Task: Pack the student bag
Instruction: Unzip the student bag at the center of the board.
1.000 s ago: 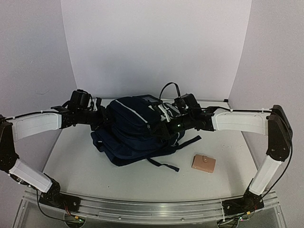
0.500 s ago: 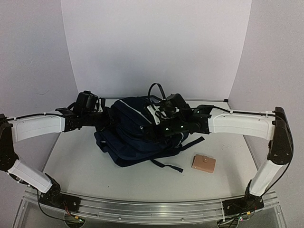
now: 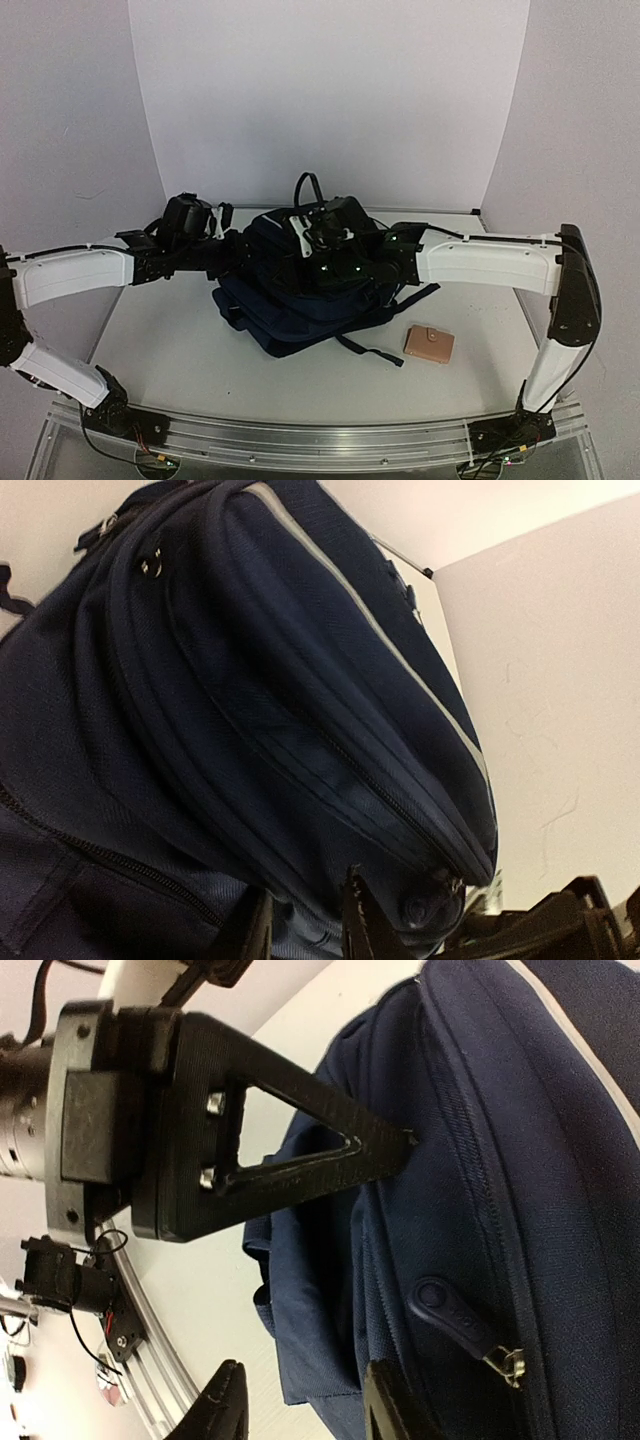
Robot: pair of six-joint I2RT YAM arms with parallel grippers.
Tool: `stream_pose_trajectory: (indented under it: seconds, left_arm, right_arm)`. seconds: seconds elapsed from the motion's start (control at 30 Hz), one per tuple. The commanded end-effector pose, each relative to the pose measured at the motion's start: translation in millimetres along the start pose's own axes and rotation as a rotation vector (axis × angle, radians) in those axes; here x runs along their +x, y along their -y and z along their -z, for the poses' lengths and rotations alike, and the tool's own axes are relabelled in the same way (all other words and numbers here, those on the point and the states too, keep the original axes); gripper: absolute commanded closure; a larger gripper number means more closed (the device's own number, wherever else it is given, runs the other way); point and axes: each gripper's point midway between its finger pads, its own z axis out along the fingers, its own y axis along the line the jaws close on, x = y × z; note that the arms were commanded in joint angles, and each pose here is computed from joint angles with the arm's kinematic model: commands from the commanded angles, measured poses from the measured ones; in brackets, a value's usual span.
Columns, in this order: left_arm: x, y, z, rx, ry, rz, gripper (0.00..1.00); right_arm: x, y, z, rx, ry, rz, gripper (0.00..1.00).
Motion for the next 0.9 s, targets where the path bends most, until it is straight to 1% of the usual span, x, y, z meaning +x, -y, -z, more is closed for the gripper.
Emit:
stream_pose_trajectory:
  seconds: [0.0,0.07,0.17,0.27,0.33,0.47,0.63,0.87]
  left_arm:
    - [-23.2,17.7,43.1,-0.023,0.101,-0.192,0.6]
    - [-22.9,22.8,50.8,-0.01,0.102,-0.243,0.54]
    - [-16.6,43.6,56.2,0.081,0.09,-0.328,0.47]
    - [-5.3,69.1,54.2,0.172,0.071,-0.433,0.42]
    - [4.6,80.8,46.3,0.202,0.033,-0.498,0.4]
    - [22.4,84.6,21.9,0.174,-0.08,-0.623,0.38]
    - [30.1,87.1,5.3,0.147,-0.12,-0.771,0.36]
    - [40.9,66.5,-8.8,0.061,-0.199,-0.87,0.36]
  right_arm:
    - [-36.0,-15.8,50.4,-0.027,0.143,0.0,0.5]
    - [-41.7,-8.5,67.3,0.018,0.184,-0.002,0.46]
    - [-50.5,1.4,91.1,0.073,0.242,0.003,0.4]
    - [-55.9,17.4,104.5,0.131,0.277,0.001,0.36]
    - [-57.1,30.1,108.1,0.155,0.283,-0.008,0.35]
    - [-57.4,49.6,111.5,0.171,0.278,-0.028,0.34]
    - [-51.7,54.1,110.7,0.152,0.257,-0.038,0.33]
    - [-45.4,53.8,107.1,0.137,0.239,-0.047,0.33]
